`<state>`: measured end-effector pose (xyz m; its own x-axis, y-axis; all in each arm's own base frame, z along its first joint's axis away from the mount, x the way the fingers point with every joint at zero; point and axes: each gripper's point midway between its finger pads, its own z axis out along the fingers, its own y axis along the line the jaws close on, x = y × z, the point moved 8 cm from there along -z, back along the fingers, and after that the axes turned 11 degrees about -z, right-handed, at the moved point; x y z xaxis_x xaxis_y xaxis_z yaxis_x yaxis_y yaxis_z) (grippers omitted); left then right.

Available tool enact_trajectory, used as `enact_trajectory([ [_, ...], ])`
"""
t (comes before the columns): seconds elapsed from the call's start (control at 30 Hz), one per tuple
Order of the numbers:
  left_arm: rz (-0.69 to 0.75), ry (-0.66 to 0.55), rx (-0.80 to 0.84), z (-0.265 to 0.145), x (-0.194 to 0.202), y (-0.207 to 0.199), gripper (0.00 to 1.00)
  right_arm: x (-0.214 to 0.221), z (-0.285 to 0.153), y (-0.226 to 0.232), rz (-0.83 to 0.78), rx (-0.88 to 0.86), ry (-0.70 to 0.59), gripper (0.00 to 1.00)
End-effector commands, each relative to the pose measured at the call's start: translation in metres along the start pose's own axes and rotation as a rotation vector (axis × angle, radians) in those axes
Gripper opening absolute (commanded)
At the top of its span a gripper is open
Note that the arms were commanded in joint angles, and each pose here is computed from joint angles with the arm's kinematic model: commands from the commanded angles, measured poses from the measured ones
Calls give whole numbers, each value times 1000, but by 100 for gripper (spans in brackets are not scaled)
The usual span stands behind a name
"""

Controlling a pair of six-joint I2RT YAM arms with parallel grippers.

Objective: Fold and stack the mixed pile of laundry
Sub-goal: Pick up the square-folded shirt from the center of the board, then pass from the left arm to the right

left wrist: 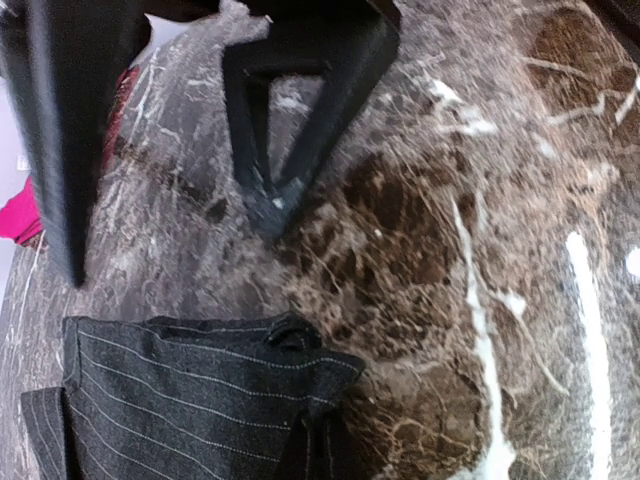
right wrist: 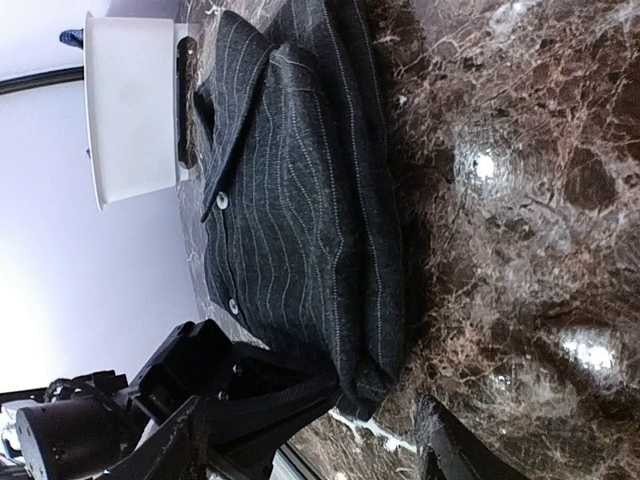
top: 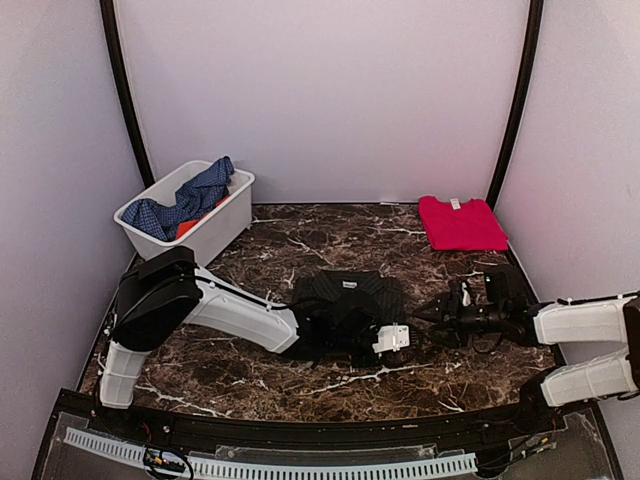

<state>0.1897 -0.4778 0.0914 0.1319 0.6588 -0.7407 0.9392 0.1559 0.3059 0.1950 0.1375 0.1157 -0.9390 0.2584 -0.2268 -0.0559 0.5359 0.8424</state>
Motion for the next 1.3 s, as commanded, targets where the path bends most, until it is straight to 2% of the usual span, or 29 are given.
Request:
enact_trajectory([
  [0.0, -128, -171, -21, -5, -38, 15, 0, -15, 8, 4, 7, -58, -63, 68],
  [0.3, -209, -210, -36, -7, -42, 25, 0, -29, 29, 2, 63, -94, -127, 72],
  [0.53, -219, -230, -43, -8, -45, 28, 0, -35, 52, 0, 97, -92, -159, 64],
  [0.73, -212, -246, -35, -9, -49, 28, 0, -41, 77, -1, 94, -118, -191, 52],
  [1.07, -185, -226, -34, -8, -45, 27, 0, -50, 103, -14, 131, -120, -231, 43],
  [1.1, -180, -224, -35, -8, -45, 27, 0, -50, 104, -15, 130, -118, -230, 40],
  [1.13, -174, -220, -35, -7, -44, 27, 0, -51, 105, -15, 127, -114, -230, 33],
  [1.2, -169, -215, -41, -7, -44, 28, 2, -53, 106, -14, 116, -111, -224, 13],
  [1.23, -172, -213, -46, -7, -44, 28, 5, -53, 107, -14, 113, -102, -220, 6],
  [1.27, -184, -206, -63, -8, -44, 31, 14, -55, 107, -13, 105, -90, -212, 0],
])
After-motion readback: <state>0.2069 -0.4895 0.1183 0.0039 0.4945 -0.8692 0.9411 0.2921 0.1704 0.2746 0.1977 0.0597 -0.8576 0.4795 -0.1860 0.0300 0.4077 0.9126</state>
